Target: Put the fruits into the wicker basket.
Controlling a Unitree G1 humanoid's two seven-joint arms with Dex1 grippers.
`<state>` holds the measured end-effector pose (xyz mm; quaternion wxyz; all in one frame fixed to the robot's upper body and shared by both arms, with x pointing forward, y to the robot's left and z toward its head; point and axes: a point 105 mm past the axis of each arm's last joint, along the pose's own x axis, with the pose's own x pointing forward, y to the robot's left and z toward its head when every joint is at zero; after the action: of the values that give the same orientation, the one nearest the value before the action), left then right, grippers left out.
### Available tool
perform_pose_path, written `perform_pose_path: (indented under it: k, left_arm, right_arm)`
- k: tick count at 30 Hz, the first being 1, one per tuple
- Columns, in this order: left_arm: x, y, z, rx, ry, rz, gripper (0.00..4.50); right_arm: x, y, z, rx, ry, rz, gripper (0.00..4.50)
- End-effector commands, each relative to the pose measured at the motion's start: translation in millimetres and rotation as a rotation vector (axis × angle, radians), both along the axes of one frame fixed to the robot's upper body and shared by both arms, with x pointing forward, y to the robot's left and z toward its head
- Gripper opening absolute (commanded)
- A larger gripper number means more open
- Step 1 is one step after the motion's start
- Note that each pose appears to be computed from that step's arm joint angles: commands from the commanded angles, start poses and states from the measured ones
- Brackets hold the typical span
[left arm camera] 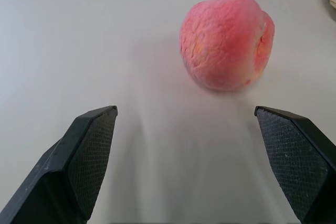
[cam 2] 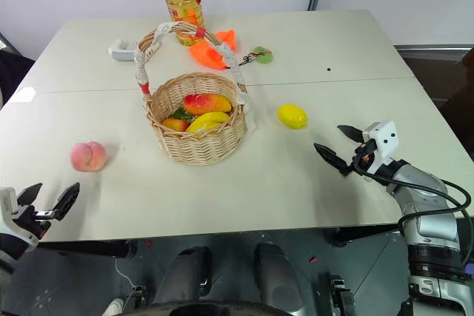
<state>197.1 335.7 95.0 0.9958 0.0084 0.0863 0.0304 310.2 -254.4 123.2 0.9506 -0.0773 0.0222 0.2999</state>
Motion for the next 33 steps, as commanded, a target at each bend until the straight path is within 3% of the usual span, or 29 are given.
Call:
perform_pose_path:
  k: [1,5,9,17,25,33]
  left_arm:
    - [1.8,-2.4,4.7,0.015,-0.009,-0.019,4.50]
    - [2.8,-8.0,10.3,0.007,-0.031,-0.031,4.50]
    - [11.8,-27.6,29.8,-0.042,-0.083,-0.100,4.50]
    - [55.6,-20.1,78.2,0.027,-0.161,-0.027,4.50]
    - [69.4,-23.6,62.2,0.075,0.013,-0.010,4.50]
    - [68.8,-27.3,51.9,0.042,0.138,0.015,4.50]
  right_arm:
    - [2.1,6.9,17.6,-0.011,-0.068,0.023,4.47]
    - [-1.6,12.2,16.7,-0.022,-0.048,0.059,4.47]
    - [1.7,21.2,34.1,-0.027,-0.101,0.092,4.47]
    - [-28.3,69.9,81.3,-0.012,-0.106,0.376,4.47]
    - [-70.9,142.6,105.4,-0.041,-0.122,0.720,4.47]
    - [-80.4,157.0,105.5,-0.024,-0.141,0.807,4.47]
